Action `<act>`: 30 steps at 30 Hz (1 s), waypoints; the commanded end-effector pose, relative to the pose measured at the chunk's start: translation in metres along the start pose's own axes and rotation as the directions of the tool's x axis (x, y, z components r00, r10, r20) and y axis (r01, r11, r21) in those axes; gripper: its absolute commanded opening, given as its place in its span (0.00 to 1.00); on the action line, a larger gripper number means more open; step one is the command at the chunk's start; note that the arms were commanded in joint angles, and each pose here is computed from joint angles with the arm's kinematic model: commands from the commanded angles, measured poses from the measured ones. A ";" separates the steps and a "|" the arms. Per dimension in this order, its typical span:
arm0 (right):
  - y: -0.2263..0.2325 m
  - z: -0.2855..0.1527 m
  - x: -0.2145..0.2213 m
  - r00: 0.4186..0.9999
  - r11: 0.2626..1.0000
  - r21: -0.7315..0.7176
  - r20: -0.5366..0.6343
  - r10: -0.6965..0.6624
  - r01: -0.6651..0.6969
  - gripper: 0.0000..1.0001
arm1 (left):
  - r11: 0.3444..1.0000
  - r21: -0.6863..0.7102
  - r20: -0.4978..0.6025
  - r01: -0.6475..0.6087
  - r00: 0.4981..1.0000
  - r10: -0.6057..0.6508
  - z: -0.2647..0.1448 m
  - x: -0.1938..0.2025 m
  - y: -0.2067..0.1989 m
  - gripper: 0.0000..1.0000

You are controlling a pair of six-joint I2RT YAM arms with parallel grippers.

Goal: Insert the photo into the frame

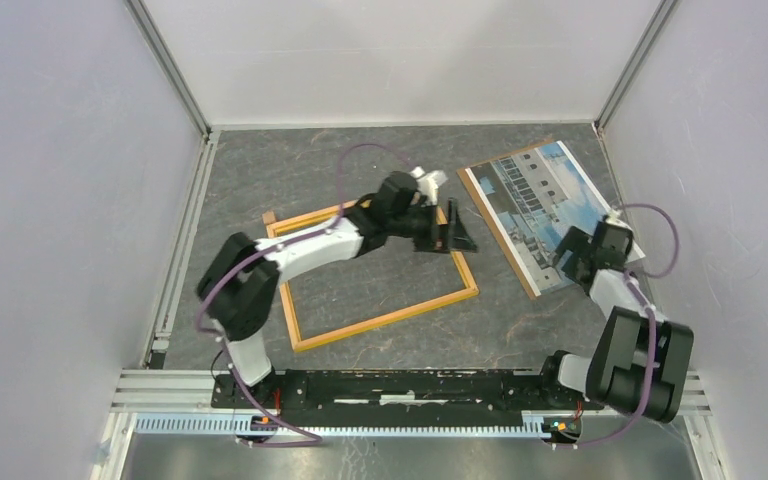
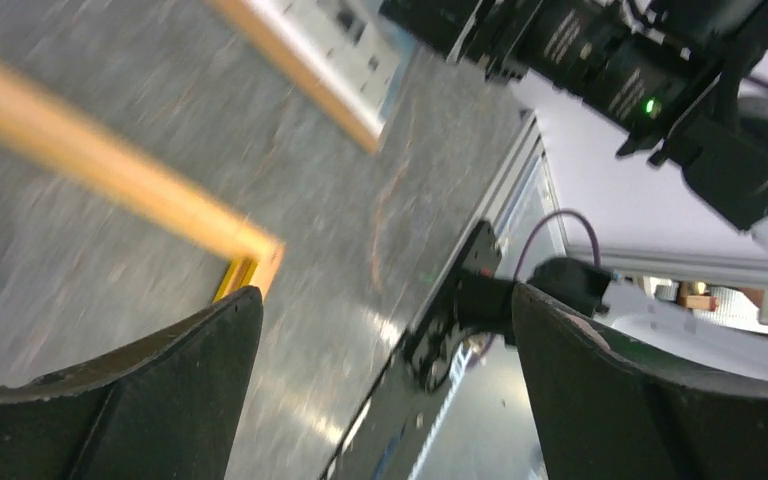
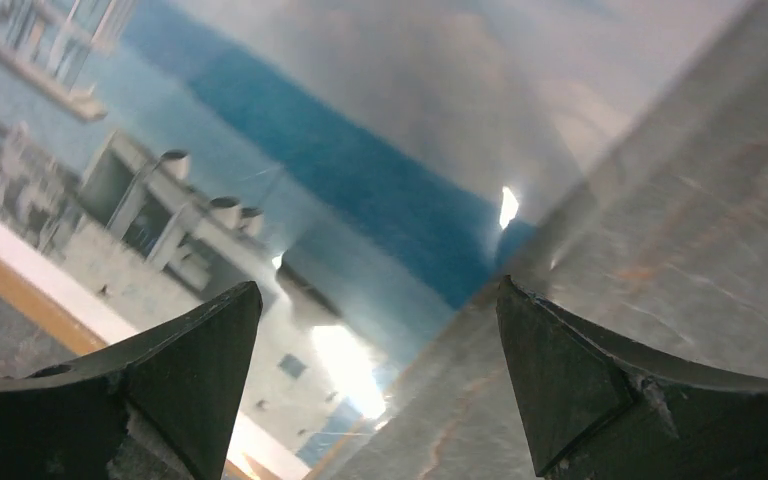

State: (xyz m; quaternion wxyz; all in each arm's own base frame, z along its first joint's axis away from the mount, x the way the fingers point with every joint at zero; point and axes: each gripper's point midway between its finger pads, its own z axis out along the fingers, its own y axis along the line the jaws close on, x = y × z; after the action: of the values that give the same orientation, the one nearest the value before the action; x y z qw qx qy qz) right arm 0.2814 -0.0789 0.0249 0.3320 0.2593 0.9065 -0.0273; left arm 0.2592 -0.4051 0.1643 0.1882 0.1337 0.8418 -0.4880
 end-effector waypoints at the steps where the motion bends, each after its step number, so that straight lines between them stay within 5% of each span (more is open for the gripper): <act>1: -0.010 -0.007 -0.031 0.970 0.978 -0.109 0.151 0.192 -0.177 0.94 | 0.986 0.128 0.098 -0.106 0.991 0.093 0.058 -0.034 -0.067 1.00; 7: -0.040 -0.006 -0.027 0.915 0.931 -0.146 0.186 0.357 -0.334 0.94 | 0.975 0.191 0.067 -0.113 0.992 0.102 0.133 -0.044 -0.083 1.00; 14: -0.041 -0.004 -0.012 0.867 0.872 -0.282 0.195 0.459 -0.399 0.93 | 0.992 0.077 0.124 -0.100 0.988 0.090 0.190 -0.052 -0.065 1.00; 30: -0.016 -0.007 -0.004 0.854 0.795 -0.454 0.127 0.505 -0.402 0.90 | 0.993 -0.036 0.182 0.111 0.978 -0.103 0.236 -0.044 -0.011 1.00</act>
State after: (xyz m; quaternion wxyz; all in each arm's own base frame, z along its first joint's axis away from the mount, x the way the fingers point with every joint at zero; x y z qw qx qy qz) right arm 0.2784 -0.1172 0.0395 0.5067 0.3887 0.7529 0.1593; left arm 0.3275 -0.6137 0.0652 0.2224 0.0695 0.8464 -0.4789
